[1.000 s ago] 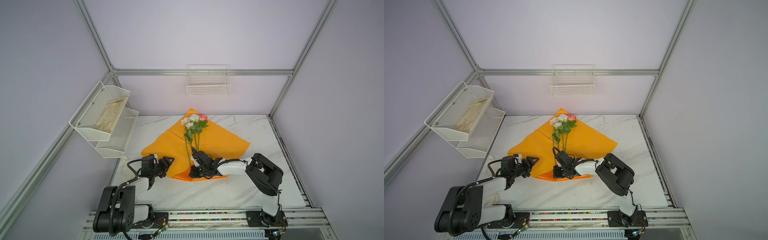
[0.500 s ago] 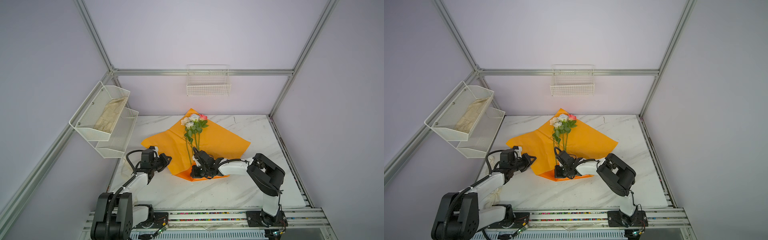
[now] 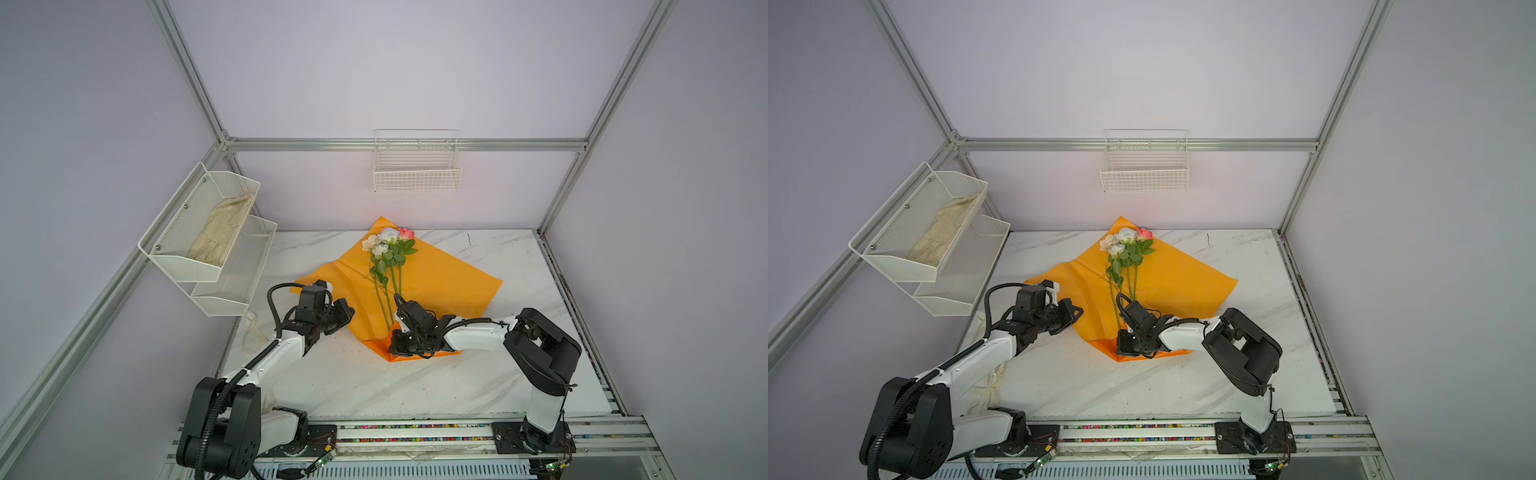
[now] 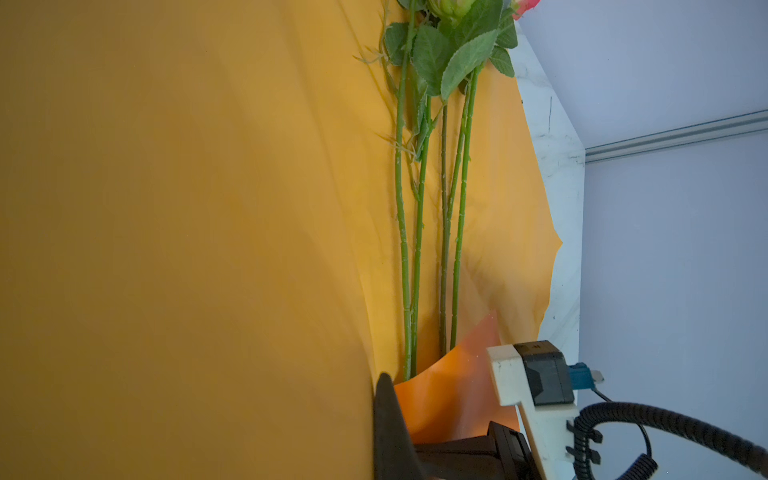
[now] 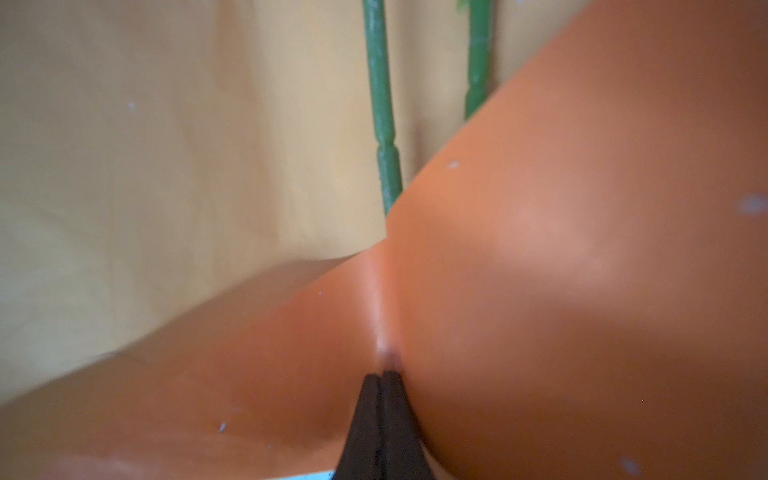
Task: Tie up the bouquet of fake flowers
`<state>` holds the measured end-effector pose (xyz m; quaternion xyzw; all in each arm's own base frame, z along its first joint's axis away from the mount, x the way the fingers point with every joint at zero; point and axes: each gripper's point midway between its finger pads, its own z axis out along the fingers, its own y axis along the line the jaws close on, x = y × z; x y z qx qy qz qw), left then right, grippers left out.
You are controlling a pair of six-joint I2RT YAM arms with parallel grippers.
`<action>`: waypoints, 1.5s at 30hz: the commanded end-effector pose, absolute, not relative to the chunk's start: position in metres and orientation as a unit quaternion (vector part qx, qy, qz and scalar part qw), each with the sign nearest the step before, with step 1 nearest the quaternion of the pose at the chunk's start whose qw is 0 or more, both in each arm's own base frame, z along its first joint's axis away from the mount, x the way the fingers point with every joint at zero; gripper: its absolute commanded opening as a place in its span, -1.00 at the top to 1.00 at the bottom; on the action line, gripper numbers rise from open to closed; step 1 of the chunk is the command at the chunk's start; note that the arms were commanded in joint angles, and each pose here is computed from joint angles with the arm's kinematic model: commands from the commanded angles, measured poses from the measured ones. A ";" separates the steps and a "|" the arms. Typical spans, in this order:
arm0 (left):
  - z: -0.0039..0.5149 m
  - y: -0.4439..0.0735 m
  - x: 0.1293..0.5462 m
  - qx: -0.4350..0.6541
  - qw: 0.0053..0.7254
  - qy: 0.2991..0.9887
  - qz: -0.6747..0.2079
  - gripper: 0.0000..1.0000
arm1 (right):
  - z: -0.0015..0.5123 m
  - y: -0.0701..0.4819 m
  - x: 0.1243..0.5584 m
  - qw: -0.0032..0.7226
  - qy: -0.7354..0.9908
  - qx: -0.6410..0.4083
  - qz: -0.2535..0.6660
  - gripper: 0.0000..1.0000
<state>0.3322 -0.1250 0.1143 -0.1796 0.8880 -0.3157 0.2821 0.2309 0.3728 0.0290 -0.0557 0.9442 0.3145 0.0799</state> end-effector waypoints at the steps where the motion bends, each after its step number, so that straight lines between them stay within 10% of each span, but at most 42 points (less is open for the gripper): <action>1: 0.159 -0.145 0.355 -0.135 0.318 0.878 -0.330 1.00 | 0.035 0.364 0.233 0.082 0.946 -0.044 0.311 0.93; 13: 0.157 -0.143 0.359 -0.148 0.317 0.894 -0.282 1.00 | 0.091 0.362 0.228 0.114 0.922 -0.068 0.363 0.65; 27: 0.162 -0.171 0.364 -0.090 0.305 0.896 -0.311 1.00 | 0.031 0.341 0.229 0.091 0.956 -0.060 0.274 0.96; 45: 0.155 -0.255 0.393 -0.007 0.254 0.917 -0.308 0.97 | 0.073 0.331 0.246 0.139 0.926 -0.022 0.349 0.73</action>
